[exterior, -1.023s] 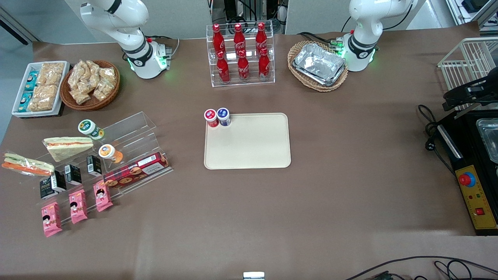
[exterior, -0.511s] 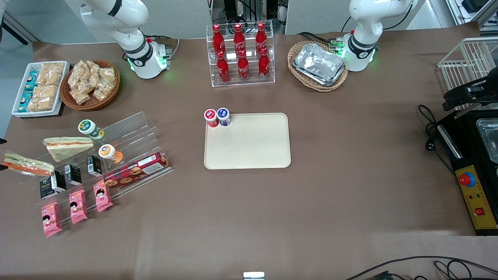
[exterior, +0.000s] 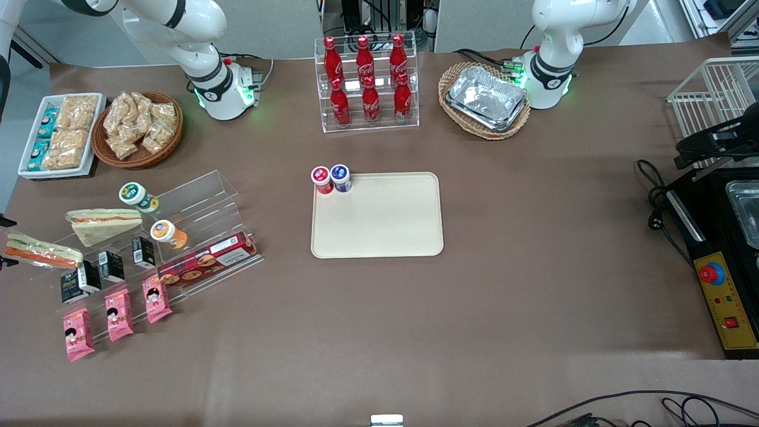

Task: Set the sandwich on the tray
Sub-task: 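Lower the right gripper onto the upright wrapped triangle sandwich and close, then lift the wrapped sandwich out of the stand with the right gripper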

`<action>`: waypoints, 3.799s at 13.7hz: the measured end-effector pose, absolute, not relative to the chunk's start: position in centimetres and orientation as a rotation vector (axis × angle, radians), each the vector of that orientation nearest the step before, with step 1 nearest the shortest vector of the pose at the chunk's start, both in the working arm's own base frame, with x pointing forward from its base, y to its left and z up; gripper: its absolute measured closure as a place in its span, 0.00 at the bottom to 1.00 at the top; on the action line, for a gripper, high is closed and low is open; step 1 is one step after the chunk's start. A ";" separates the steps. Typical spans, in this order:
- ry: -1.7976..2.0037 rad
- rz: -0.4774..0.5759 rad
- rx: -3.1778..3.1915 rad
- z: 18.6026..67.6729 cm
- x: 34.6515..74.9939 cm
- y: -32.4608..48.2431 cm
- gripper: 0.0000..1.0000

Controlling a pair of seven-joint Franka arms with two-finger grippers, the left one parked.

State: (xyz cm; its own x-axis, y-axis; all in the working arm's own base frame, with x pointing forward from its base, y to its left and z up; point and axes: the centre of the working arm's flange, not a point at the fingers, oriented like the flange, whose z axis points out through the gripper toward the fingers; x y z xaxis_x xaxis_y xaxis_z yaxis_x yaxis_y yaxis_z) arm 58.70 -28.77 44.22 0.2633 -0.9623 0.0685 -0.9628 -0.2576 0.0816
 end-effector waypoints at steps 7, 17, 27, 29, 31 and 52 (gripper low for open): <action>-1.851 -0.021 2.371 41.3 58.7 -30.4 0.00; -1.837 -0.018 2.375 37.8 57.1 -32.2 0.00; -1.856 0.010 2.420 35.8 58.1 -32.1 0.04; -1.837 0.013 2.440 35.9 58.1 -32.1 0.26; -1.793 0.021 2.478 36.3 58.3 -32.1 0.41; -1.139 0.027 2.963 53.2 62.8 -14.3 0.58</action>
